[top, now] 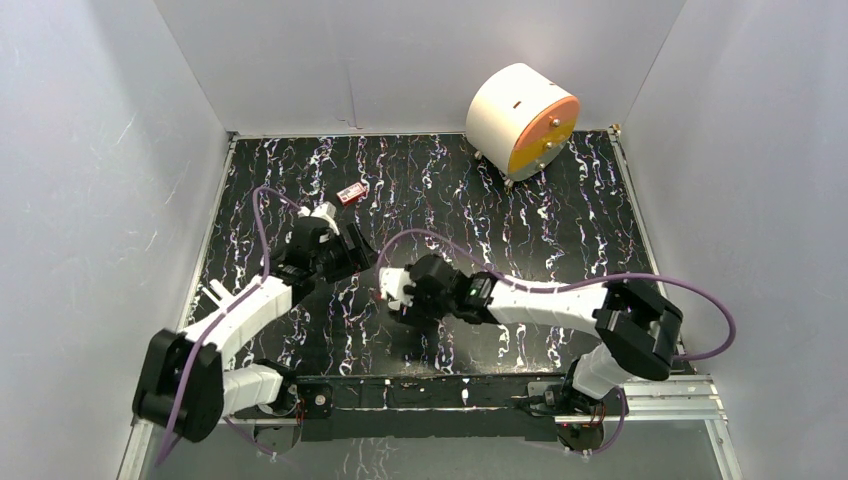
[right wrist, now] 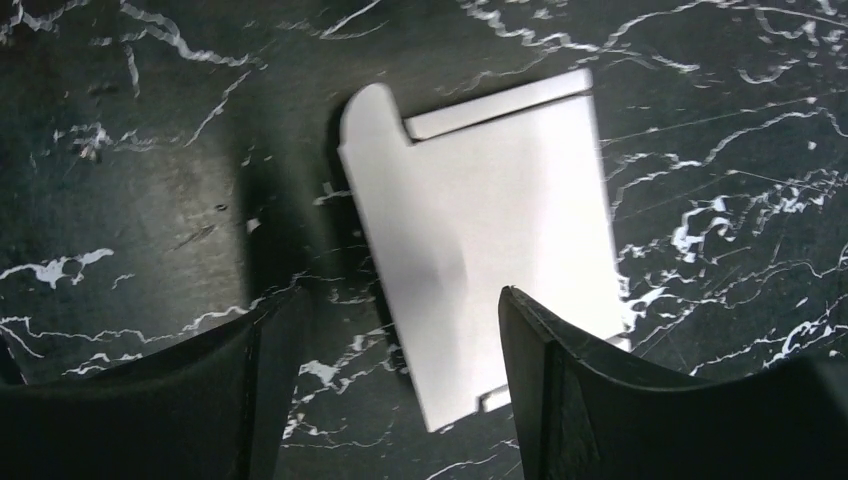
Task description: Fold the paper box
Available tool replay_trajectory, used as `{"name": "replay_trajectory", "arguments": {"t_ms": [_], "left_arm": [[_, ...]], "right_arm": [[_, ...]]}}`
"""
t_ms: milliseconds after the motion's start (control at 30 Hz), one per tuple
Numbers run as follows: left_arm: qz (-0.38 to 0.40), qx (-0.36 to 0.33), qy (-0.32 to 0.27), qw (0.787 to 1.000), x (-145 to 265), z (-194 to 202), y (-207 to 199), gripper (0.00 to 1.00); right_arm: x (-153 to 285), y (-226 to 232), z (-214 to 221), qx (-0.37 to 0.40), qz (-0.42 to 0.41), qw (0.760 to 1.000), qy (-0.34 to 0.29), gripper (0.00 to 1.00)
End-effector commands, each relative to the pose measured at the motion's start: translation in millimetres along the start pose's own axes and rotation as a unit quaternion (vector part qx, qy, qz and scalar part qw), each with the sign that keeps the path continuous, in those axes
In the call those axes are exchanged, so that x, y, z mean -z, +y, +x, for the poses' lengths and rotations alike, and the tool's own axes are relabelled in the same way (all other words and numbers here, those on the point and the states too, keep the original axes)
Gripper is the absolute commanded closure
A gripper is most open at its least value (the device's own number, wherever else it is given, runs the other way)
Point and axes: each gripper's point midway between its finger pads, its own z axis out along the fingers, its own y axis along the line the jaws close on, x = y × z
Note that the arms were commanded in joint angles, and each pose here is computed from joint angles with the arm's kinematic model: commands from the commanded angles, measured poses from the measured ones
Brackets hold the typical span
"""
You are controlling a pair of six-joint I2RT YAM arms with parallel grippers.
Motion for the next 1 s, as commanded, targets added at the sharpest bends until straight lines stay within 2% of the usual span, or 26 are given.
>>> {"name": "replay_trajectory", "arguments": {"t_ms": [0, 267, 833, 967], "left_arm": [[0.045, 0.033, -0.003, 0.998, -24.6, -5.8, -17.5, 0.25], [0.062, 0.033, 0.011, 0.998, -45.8, 3.7, -18.9, 0.32], [0.044, 0.013, 0.101, 0.994, -76.7, 56.6, -7.6, 0.51], [0.029, 0.005, 0.116, 0.993, -81.4, 66.4, 0.7, 0.56]], "right_arm": [[20.6, -21.9, -28.8, -0.050, -0.044, 0.995, -0.069, 0.24], [11.4, -42.8, -31.3, -0.076, -0.052, 0.989, -0.113, 0.30], [-27.2, -26.8, 6.9, -0.080, -0.073, 0.992, -0.059, 0.33], [-25.0, -26.0, 2.1, -0.086, -0.078, 0.991, -0.066, 0.34]]}}
